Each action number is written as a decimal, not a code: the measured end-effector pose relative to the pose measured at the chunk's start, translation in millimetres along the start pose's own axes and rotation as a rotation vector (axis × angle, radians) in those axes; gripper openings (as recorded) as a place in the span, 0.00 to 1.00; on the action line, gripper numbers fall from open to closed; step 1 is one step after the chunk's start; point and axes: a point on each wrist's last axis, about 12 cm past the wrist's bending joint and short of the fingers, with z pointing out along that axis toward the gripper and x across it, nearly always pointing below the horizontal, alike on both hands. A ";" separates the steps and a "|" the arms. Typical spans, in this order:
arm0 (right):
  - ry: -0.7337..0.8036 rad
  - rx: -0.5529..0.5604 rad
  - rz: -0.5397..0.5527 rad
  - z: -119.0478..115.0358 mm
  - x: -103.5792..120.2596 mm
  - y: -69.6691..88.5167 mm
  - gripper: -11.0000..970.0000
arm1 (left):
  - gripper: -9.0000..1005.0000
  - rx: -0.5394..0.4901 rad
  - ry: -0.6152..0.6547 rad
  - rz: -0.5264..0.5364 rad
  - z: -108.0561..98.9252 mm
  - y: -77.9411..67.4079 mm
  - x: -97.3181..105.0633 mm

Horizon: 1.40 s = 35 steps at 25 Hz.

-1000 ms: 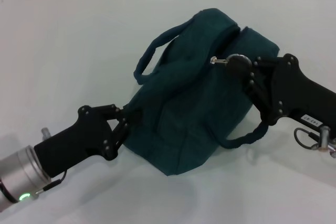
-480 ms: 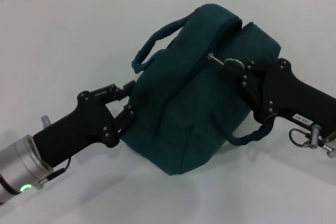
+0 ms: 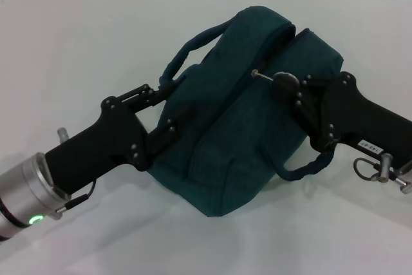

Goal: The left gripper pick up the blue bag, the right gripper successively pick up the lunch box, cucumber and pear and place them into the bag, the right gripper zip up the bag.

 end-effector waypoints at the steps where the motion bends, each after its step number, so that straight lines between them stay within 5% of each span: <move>1: 0.000 0.000 0.000 0.0 0.0 0.1 0.02 | 0.44 0.010 -0.001 -0.001 2.9 0.8 -0.6; 8: -0.008 0.007 -0.002 -0.1 -1.1 -1.1 0.02 | 0.43 0.042 0.019 -0.005 7.4 -0.5 1.5; 14: -0.017 0.006 -0.005 1.8 -2.6 -1.6 0.02 | 0.30 0.050 0.033 -0.004 7.4 -1.1 3.0; 16: -0.017 0.005 -0.006 2.4 -2.8 -1.7 0.02 | 0.10 0.050 0.034 -0.004 7.2 -1.1 3.0; 35: -0.078 0.130 -0.018 -8.5 -11.6 -17.2 0.02 | 0.09 0.129 0.113 0.026 0.4 -2.1 3.5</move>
